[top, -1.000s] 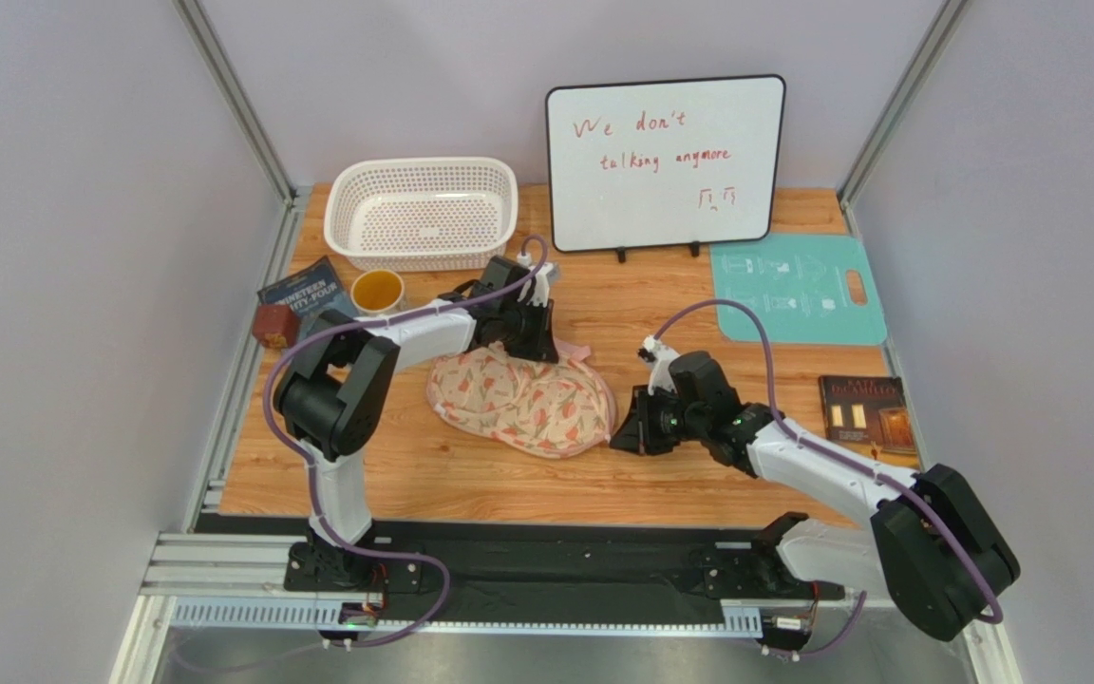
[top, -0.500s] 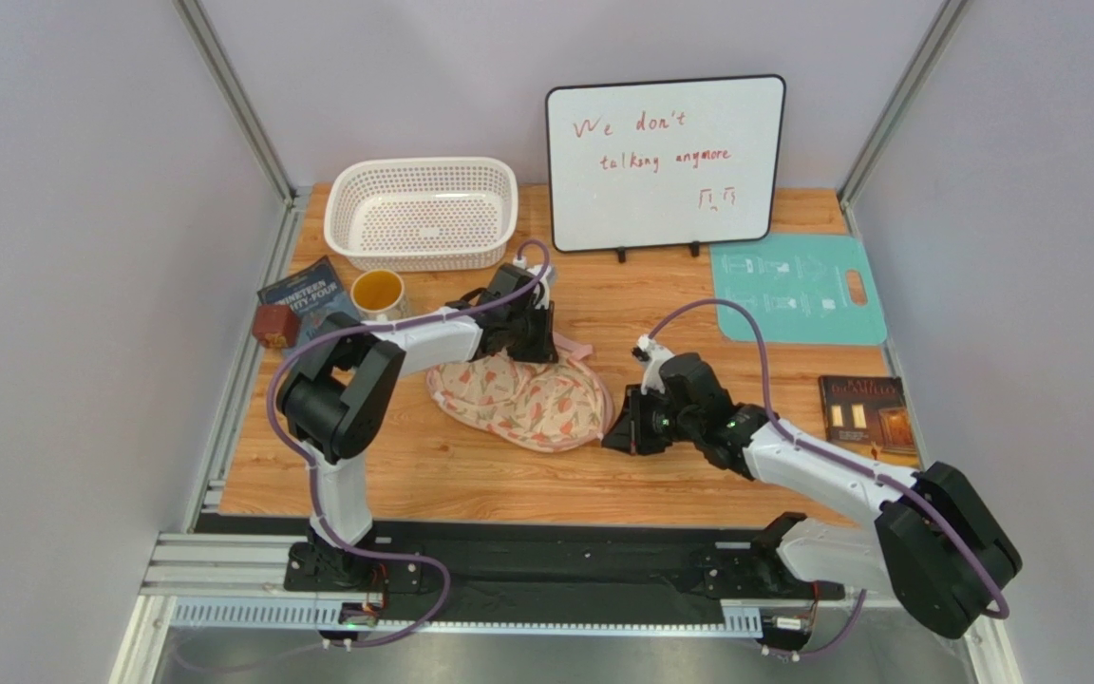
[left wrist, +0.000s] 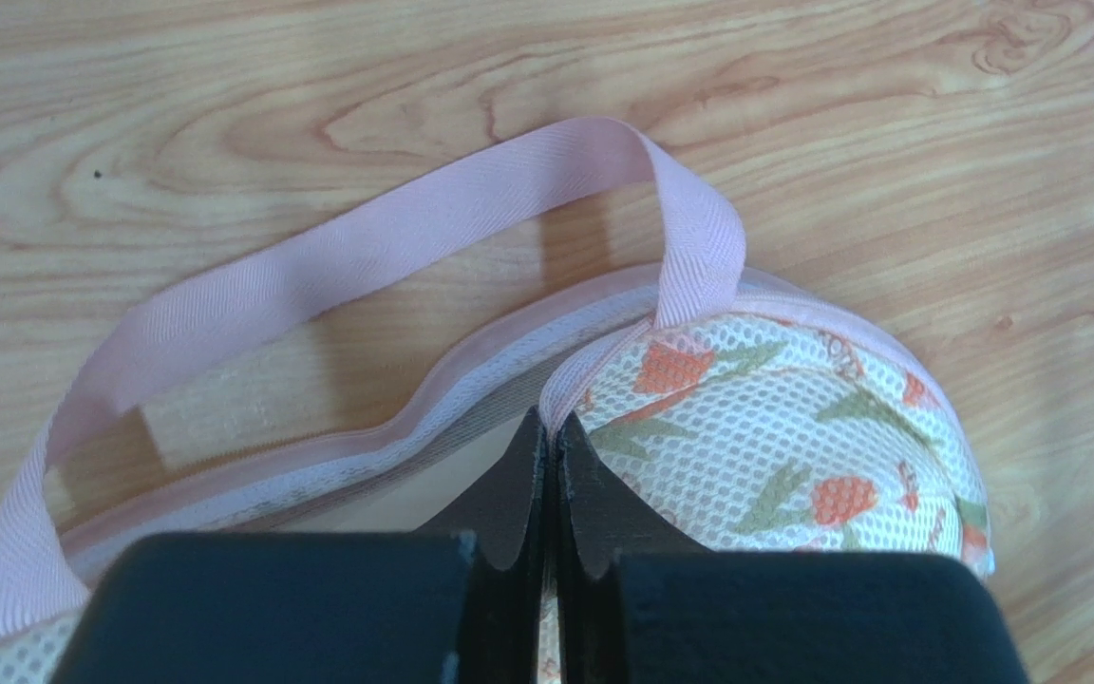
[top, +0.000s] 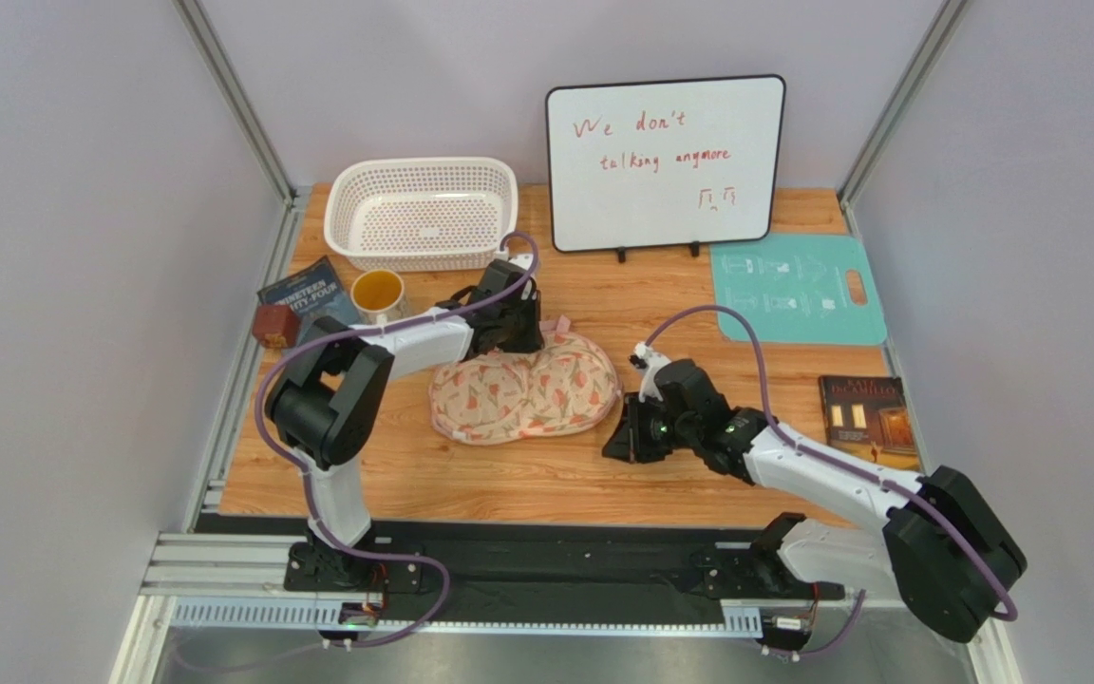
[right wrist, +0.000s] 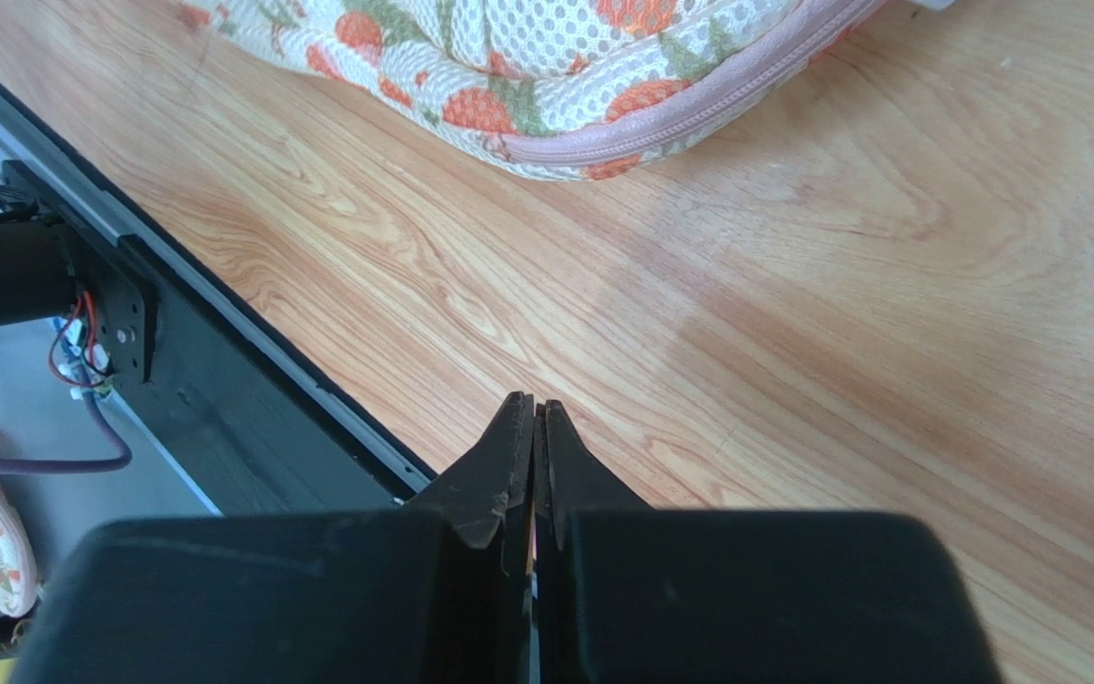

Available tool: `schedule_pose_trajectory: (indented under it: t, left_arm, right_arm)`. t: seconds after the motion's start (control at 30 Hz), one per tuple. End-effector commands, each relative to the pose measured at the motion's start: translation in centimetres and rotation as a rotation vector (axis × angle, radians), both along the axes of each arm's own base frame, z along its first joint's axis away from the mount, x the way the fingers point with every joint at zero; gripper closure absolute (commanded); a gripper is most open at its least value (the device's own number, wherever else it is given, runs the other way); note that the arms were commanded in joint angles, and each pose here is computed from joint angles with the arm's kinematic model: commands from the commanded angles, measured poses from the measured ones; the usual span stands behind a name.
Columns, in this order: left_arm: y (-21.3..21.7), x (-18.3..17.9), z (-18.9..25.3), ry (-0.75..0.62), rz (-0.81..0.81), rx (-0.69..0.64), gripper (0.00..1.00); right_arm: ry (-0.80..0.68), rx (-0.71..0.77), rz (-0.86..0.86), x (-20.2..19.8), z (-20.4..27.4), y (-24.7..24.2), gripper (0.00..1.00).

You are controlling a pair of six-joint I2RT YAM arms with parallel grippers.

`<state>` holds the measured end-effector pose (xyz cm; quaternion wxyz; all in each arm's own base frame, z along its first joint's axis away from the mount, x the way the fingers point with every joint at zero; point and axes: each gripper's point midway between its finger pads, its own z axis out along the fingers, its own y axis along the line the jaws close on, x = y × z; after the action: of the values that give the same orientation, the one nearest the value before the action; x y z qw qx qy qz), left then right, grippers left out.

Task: Unzip the laundry bag and remove the bra
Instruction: Unzip the laundry bag at the center of the board.

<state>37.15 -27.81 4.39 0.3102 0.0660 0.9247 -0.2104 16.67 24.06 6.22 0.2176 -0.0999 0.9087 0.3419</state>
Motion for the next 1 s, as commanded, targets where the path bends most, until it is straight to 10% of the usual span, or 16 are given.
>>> schedule_pose_trajectory:
  t: [0.0,0.33,0.57,0.97]
  left_arm:
    - [0.0,-0.3,3.0,-0.070,-0.036,-0.023,1.00]
    - [-0.9,-1.4,2.9,-0.083,-0.197,-0.018,1.00]
    - [-1.7,-1.2,2.8,-0.111,-0.302,-0.004,1.00]
    - [-4.7,0.1,2.5,-0.083,-0.616,-0.118,1.00]
  right_arm:
    - [-0.034,-0.013,-0.015,1.1,0.9,0.1,1.00]
    - [-0.090,-0.042,-0.205,7.0,2.7,-4.8,0.96]
    - [-0.133,0.012,-0.102,9.4,3.4,-3.7,0.45]
    - [-0.252,0.111,0.063,8.6,2.0,-2.1,0.44]
